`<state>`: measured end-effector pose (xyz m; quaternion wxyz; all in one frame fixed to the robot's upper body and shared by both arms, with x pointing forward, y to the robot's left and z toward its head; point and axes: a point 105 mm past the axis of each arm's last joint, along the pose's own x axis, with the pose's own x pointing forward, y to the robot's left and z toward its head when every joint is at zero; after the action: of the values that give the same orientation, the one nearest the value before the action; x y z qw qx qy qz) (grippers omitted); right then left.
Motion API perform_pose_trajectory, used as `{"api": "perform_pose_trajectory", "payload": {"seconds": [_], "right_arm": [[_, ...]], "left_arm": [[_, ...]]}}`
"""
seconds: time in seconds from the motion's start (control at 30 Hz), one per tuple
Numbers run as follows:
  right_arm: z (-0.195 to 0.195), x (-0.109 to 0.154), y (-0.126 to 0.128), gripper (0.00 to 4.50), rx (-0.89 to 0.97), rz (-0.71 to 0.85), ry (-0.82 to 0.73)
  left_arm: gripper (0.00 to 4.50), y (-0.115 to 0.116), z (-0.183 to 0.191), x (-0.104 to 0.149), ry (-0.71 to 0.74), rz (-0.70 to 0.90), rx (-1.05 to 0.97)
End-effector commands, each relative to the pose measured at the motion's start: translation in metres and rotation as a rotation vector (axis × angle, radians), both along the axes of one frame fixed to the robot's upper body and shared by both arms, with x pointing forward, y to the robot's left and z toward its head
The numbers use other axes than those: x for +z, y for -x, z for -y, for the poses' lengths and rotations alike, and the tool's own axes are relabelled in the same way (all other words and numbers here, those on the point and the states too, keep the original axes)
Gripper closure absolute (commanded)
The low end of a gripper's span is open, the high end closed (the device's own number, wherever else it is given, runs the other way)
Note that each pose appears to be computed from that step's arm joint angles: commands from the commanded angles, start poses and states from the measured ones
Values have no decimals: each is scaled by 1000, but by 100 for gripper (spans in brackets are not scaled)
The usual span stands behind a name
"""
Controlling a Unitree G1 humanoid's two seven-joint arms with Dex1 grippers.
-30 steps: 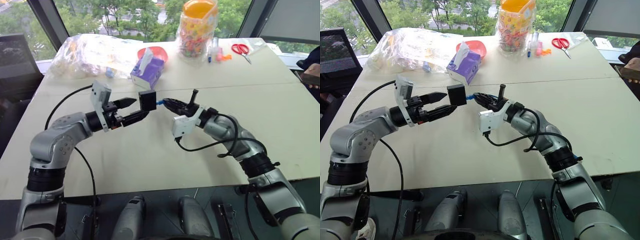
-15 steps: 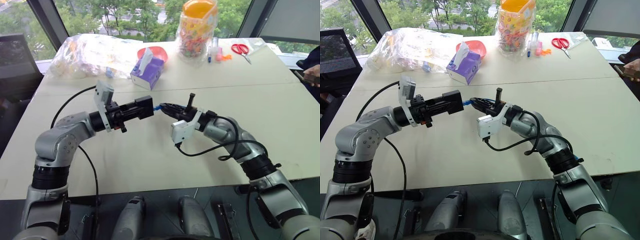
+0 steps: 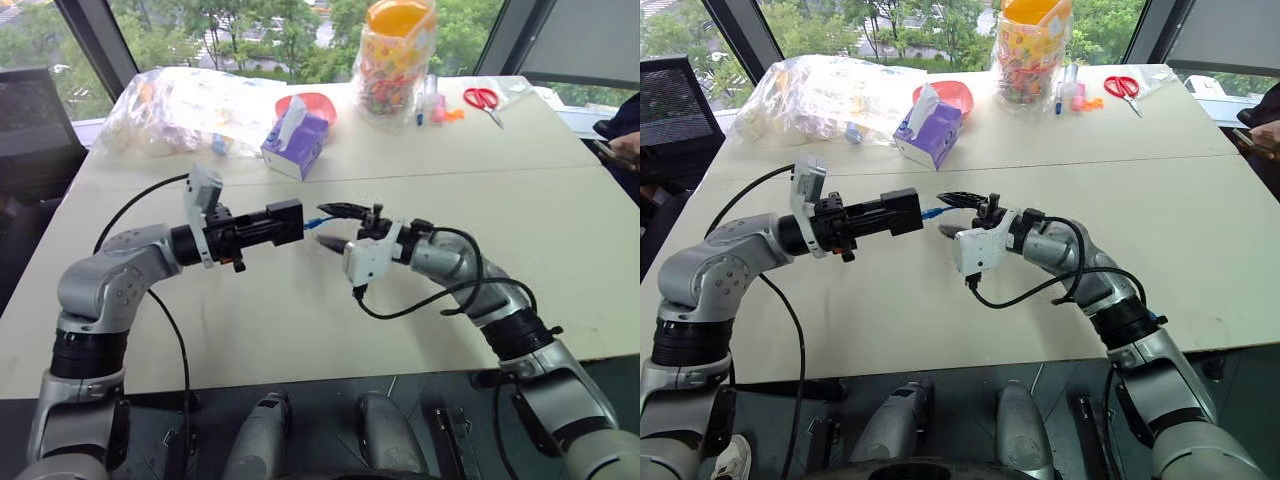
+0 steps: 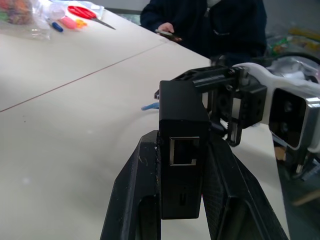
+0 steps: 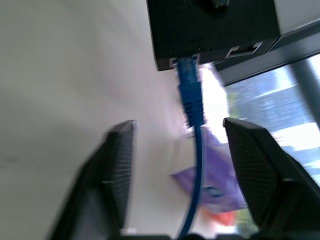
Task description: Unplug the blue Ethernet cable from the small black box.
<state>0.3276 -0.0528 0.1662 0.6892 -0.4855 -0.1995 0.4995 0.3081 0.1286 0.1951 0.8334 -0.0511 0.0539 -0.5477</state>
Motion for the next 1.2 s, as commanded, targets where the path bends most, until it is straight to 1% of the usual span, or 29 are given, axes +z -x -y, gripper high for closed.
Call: {"api": "perform_pose_trajectory", "payload": {"seconds": [0.03,0.07,0.13,0.2,0.33,0.43,0.57,0.6,0.67,0.73,0.97,1.2], "right_arm": [[2,42,6,132,73,-219,-99],[3,50,5,132,84,-317,-134],[4,57,10,132,121,-512,-160],[4,61,12,132,140,-646,-190],[-1,61,6,132,129,-885,-282],[-6,60,6,132,145,-988,-316],[-14,60,4,132,163,-1066,-350],[-15,59,3,155,162,-1066,-346],[-17,58,4,216,168,-1071,-336],[-19,58,6,319,176,-1090,-327],[-21,51,14,319,197,-1139,-271],[-23,47,16,319,201,-1145,-242]], "left_arm": [[401,6,-10,13,-3,53,-38],[401,7,-12,14,-10,59,-50],[401,9,-14,17,-18,73,-70],[401,10,-16,19,-18,84,-82],[401,12,-16,27,3,98,-113],[401,12,-17,29,-1,107,-123],[401,11,-17,32,1,119,-129],[401,11,-17,32,1,121,-128],[401,11,-18,33,2,125,-127],[401,10,-18,34,2,126,-127],[401,10,-18,35,9,130,-129],[401,12,-16,36,18,130,-142]]}}
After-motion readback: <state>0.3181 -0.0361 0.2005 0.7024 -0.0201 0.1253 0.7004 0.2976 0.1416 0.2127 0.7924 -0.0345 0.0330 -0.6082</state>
